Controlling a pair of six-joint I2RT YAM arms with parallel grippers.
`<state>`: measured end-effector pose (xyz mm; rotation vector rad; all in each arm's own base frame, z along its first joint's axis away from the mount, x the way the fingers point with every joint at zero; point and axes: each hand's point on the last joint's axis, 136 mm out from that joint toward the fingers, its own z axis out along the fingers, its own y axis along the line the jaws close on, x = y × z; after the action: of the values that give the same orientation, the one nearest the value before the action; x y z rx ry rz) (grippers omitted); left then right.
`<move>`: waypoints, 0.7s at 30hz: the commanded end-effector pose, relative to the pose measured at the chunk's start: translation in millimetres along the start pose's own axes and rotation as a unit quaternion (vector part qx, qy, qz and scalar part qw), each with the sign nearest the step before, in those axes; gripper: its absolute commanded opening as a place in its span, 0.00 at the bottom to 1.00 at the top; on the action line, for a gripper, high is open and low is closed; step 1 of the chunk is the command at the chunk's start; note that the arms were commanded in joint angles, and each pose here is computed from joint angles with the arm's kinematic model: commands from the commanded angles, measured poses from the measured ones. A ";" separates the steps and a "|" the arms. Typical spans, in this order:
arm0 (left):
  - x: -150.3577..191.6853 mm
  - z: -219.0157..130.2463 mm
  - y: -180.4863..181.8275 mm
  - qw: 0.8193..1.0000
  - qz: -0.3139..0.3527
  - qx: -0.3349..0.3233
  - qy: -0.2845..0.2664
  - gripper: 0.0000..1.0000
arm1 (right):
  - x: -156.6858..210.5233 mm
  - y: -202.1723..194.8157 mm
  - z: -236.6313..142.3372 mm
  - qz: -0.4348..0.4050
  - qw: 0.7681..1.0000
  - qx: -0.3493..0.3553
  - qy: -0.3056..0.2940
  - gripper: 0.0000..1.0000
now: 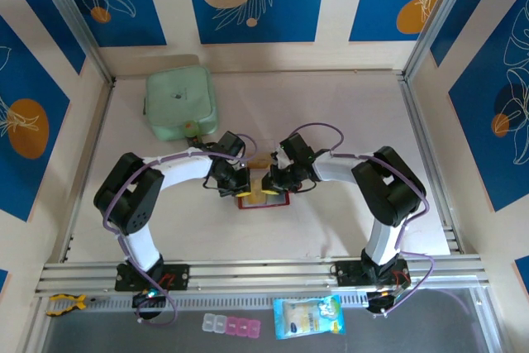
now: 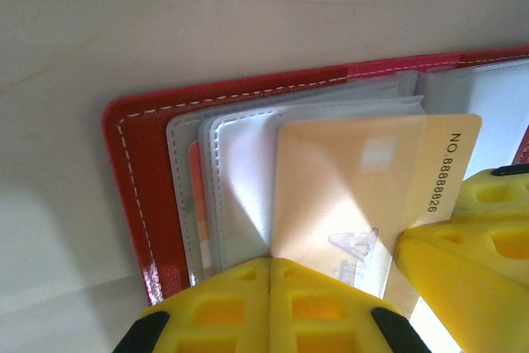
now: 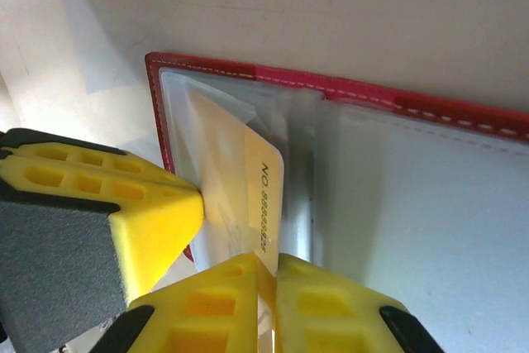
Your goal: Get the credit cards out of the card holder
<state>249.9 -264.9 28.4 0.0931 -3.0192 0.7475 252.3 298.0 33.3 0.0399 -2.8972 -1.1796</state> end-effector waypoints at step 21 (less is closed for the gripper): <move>6.4 -3.8 1.7 1.000 -0.004 -0.002 -0.003 0.00 | 3.7 12.1 -61.5 -0.076 0.996 0.049 -0.026 0.05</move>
<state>249.9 -266.0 28.8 0.0890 -3.0282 0.7859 246.6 266.8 62.6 0.1278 -3.0000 -1.0712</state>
